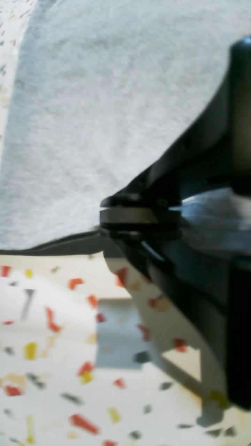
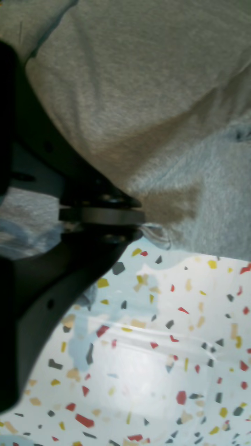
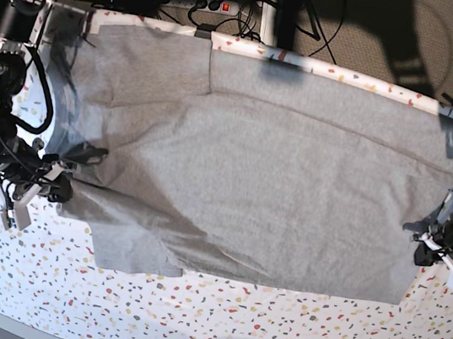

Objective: Fold the T-shirt properly
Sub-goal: 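Lift the side edges and fold them over toward the collar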

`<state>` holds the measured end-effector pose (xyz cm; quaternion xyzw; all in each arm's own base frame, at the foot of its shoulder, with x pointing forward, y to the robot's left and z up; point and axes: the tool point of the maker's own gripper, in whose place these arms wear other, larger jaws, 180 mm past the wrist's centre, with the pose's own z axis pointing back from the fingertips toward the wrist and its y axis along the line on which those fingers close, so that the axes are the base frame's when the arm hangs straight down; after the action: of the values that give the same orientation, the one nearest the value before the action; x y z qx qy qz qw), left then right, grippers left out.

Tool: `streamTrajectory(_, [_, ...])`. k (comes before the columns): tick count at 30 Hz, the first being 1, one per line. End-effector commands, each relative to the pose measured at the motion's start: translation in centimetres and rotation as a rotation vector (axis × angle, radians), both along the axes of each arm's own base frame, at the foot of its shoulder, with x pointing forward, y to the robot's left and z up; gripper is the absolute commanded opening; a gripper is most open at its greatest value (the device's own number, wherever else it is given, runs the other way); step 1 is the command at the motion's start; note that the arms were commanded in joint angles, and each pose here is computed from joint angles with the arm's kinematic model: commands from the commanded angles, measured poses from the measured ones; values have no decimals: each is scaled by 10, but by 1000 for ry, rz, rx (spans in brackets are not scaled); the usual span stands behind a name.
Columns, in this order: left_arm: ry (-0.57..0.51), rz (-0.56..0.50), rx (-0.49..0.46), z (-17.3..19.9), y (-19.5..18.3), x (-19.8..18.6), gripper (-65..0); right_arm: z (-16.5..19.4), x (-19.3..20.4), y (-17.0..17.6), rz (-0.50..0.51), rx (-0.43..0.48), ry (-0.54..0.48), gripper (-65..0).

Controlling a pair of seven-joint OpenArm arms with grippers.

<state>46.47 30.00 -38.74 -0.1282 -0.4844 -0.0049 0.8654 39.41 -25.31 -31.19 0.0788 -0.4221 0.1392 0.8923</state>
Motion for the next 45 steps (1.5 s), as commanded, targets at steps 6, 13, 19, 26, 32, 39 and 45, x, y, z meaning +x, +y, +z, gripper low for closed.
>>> streamTrajectory(6, [-71, -34, 10, 48, 0, 28, -650, 24, 5, -1, 13, -13, -69, -650])
streamTrajectory(13, [-101, -78, 55, 55, -7, 17, -650, 27, 3, 2, 25, -28, -63, -650])
streamTrajectory(19, [-158, -43, 108, 62, 10, -18, -650, 30, 0, 6, 41, -28, -71, -650])
streamTrajectory(26, [-196, -35, 240, 87, 25, -36, -650, 37, -34, 26, 102, -79, -109, -650])
streamTrajectory(32, [-155, -46, 287, 87, 26, -44, -650, 53, -56, 3, 25, -29, -155, -650])
streamTrajectory(39, [-106, -36, 289, 68, 34, -64, -650, 64, -86, -20, -42, -37, -176, -650])
streamTrajectory(45, [-75, 3, 274, 56, 53, -89, -650, 57, -106, -11, -21, -56, -147, -650])
